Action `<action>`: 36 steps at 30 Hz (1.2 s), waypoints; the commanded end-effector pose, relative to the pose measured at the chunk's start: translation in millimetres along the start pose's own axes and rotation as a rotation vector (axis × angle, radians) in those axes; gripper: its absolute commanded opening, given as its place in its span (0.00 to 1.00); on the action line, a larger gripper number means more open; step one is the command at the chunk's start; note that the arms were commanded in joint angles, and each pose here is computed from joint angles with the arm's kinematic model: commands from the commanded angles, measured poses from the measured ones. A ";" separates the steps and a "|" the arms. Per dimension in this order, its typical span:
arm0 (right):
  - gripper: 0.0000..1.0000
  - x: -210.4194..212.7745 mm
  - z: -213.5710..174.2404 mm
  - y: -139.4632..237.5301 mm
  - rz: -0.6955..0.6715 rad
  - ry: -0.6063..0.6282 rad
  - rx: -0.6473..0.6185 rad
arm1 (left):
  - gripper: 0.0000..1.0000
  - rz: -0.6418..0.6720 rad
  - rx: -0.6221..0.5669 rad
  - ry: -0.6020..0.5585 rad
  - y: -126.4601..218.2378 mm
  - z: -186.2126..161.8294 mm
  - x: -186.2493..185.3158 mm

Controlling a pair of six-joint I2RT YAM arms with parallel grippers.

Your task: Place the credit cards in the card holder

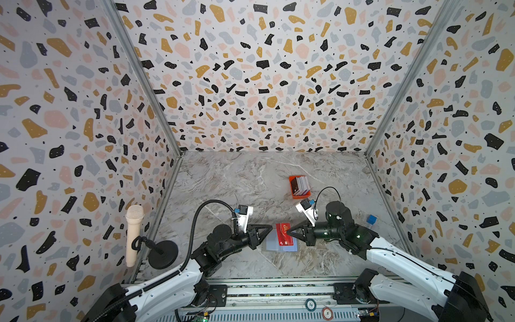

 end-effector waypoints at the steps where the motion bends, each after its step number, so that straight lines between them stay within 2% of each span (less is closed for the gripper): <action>1: 0.00 -7.4 2.5 4.3 -0.114 -0.071 -0.152 | 0.10 0.216 0.040 0.019 -1.8 -15.6 28.6; 4: 0.00 -14.4 -6.1 0.8 -0.138 -0.116 -0.191 | 0.00 0.303 0.114 0.047 -7.6 -30.5 44.8; 7: 0.00 -21.6 -14.8 -5.9 -0.167 -0.146 -0.192 | 0.00 0.357 0.169 0.060 -11.1 -45.3 56.1; 16: 0.00 -44.7 -31.0 -20.3 -0.236 -0.225 -0.195 | 0.00 0.338 0.243 0.091 -23.0 -66.7 56.1; 24: 0.00 -60.8 -39.2 -36.2 -0.242 -0.234 -0.146 | 0.00 0.335 0.280 0.112 -24.0 -73.7 57.4; 36: 0.00 -75.0 -42.0 -44.8 -0.238 -0.269 -0.140 | 0.00 0.319 0.319 0.170 -19.7 -85.7 59.0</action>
Point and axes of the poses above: each gripper's point midway between its finger pads, its own y axis back along the fingers, its own x axis along the line the jaws close on, z = x × y, the point moved 10 cm from there along y, back along the fingers, and after that the axes turned 5 degrees about -y, right-handed, at the moved point
